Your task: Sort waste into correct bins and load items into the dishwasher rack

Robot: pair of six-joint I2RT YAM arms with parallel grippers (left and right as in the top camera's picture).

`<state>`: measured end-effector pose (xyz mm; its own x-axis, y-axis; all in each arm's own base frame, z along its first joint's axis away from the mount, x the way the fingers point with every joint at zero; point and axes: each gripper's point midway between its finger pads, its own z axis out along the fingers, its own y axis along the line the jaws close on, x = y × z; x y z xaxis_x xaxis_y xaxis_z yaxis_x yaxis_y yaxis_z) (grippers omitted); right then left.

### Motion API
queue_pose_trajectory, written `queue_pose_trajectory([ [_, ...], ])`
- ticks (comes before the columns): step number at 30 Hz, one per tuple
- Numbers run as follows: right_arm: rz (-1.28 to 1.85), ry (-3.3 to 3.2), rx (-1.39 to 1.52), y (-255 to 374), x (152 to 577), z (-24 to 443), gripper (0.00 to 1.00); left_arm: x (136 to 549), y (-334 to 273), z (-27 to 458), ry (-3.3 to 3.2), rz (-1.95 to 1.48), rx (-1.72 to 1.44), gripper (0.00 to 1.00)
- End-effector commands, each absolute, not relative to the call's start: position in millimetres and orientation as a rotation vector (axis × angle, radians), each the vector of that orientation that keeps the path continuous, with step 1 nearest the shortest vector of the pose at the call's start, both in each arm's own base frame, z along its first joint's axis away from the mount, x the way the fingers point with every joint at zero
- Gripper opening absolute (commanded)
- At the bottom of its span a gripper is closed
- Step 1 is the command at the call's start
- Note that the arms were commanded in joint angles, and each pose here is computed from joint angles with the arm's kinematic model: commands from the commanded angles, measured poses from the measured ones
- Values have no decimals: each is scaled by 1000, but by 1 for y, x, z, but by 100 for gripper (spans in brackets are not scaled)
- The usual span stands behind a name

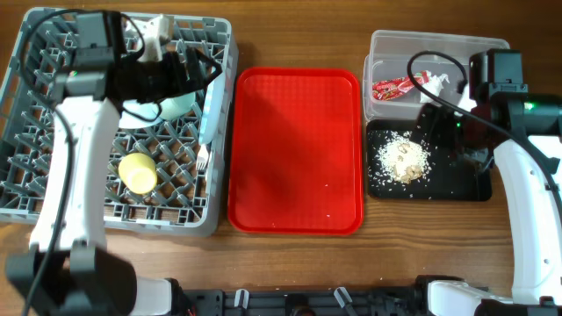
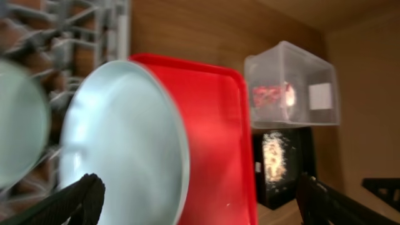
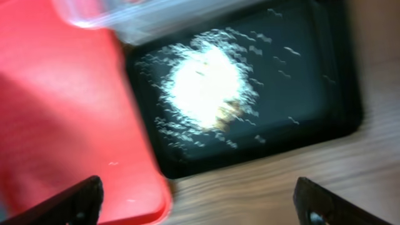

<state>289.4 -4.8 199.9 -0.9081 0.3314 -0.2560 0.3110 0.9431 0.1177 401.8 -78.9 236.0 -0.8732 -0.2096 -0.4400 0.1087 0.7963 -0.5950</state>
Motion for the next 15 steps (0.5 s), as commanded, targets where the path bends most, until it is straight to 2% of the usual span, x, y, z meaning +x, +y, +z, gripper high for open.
queue_pose_trajectory([
  [1, 378, 2715, 231, 29, 317, 217, 100, 386, -31, 230, 2571, -427, -328, 100],
  [4, 360, 2574, 151, 28, 348, 233, 100, 360, -2, 209, 2673, -205, -560, 100],
  [6, 322, 2539, 93, 25, 356, 237, 100, 346, 1, 202, 2730, -176, -607, 100],
  [11, 262, 2640, 136, 17, 335, 223, 100, 316, 0, 194, 2843, -151, -647, 100],
  [15, 242, 2640, 141, 16, 316, 230, 100, 302, 3, 202, 2831, -118, -631, 100],
])
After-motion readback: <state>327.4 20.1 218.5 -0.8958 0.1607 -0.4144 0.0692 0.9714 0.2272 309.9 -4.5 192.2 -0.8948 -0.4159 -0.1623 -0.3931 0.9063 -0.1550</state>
